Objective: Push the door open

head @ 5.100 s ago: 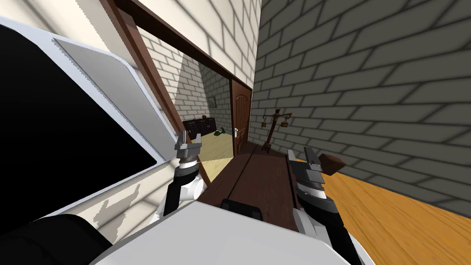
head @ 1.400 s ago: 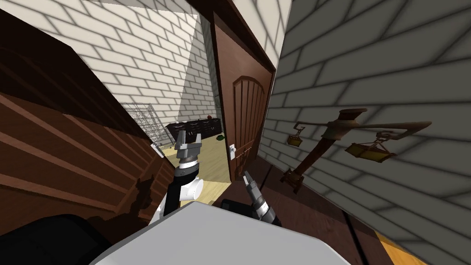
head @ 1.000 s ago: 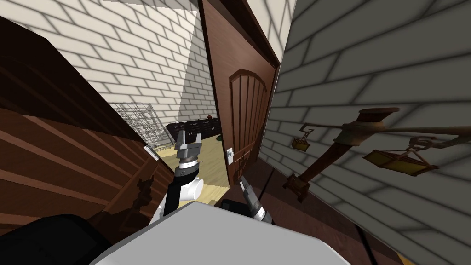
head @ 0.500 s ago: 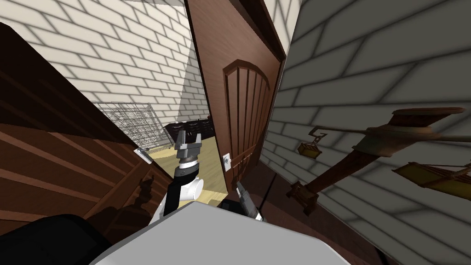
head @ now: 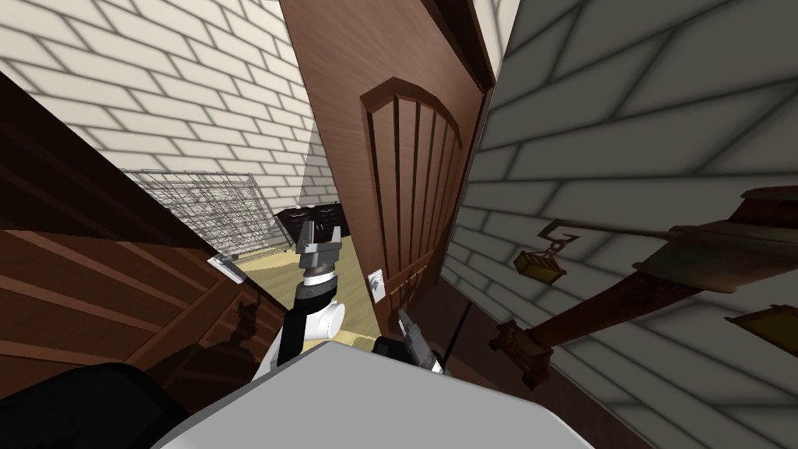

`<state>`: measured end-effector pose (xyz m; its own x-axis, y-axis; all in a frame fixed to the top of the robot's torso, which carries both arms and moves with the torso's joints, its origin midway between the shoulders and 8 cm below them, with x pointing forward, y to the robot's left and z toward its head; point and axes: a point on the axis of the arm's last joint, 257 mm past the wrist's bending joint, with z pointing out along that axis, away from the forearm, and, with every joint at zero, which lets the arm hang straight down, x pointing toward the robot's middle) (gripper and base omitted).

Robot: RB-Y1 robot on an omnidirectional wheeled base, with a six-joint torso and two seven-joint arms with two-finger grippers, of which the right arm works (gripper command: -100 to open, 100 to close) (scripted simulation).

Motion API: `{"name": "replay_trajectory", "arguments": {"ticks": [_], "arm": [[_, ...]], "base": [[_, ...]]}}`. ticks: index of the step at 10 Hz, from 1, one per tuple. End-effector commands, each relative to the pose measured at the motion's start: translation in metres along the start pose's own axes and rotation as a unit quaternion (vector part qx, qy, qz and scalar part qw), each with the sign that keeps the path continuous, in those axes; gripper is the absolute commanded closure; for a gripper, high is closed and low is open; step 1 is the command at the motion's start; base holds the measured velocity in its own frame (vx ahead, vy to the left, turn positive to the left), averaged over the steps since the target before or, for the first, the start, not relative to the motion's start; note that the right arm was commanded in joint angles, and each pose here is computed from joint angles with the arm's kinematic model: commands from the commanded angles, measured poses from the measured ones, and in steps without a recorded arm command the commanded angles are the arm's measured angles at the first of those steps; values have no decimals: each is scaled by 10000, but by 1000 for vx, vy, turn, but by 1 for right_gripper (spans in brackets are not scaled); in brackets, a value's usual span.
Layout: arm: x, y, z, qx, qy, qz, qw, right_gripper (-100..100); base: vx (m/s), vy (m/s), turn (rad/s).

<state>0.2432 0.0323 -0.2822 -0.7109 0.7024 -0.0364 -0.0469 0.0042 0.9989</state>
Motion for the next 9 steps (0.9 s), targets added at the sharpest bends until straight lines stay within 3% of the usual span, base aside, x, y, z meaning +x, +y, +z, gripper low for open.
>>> {"name": "replay_trajectory", "arguments": {"ticks": [1,3,4,5,9], "arm": [[183,-132,-55,148,102,183,9997,-100],[183,-132,-55,148,102,183,9997,-100],[21,-29,-16,37,31,58,10000,-100],[1,-53,19,37,7,56,10000,-100],[-42,-98,99,46,-45,55,10000,-100]], "base": [[63,-31,5],[1,0,1],[-5,3,-4],[50,81,36],[114,152,28]]}}
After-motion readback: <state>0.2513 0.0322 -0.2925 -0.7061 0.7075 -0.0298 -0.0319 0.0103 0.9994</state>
